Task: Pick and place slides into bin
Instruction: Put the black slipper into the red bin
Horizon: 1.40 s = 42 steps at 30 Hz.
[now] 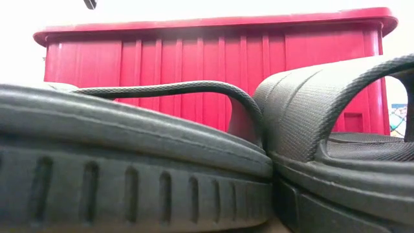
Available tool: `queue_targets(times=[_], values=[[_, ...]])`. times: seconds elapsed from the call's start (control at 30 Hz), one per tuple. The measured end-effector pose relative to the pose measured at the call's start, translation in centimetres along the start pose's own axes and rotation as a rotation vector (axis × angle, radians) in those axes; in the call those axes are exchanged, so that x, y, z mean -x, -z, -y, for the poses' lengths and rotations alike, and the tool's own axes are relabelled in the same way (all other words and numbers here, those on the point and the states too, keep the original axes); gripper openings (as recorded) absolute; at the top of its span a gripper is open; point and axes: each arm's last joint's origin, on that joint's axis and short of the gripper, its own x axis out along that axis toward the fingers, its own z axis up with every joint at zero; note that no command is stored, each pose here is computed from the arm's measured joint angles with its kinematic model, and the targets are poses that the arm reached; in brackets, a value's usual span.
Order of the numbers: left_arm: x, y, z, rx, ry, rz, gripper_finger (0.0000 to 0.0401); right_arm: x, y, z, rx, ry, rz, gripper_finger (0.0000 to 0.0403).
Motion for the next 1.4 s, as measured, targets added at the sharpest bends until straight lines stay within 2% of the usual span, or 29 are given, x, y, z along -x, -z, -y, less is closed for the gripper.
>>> queue_targets(times=[0.1,0.23,0.33,0.57,0.8,0.97,1.17,1.4], values=[[0.0,0.0,0.0,-0.012,0.000,-0.001,0.0021,2.6,-0.6,-1.5,0.006,0.141,0.024,0.0001],[0.0,0.0,0.0,-0.045,-0.001,-0.002,0.0021,6.6,-0.8,-2.4,-0.004,0.398,0.046,0.0001],[0.0,0.0,0.0,-0.050,-0.001,-0.001,0.0021,9.8,-1.2,-2.7,-0.007,0.586,0.112,0.0001],[0.0,0.0,0.0,-0.025,-0.001,-0.001,0.0021,16.4,-2.4,-3.3,0.100,0.908,0.306,0.0000],[0.0,0.0,0.0,0.008,-0.001,-0.001,0.0021,20.7,-2.9,-3.1,0.171,1.051,0.376,0.0000],[0.0,0.0,0.0,0.008,-0.002,-0.001,0.0021,23.1,-3.0,-2.0,0.258,1.140,0.328,0.0000],[0.0,0.0,-0.1,0.014,-0.025,0.007,0.0021,25.6,-3.9,2.0,0.332,1.108,0.191,0.0000],[0.0,0.0,-0.1,0.017,-0.026,0.007,0.0021,27.9,-5.0,8.9,0.393,1.020,-0.013,0.0000]])
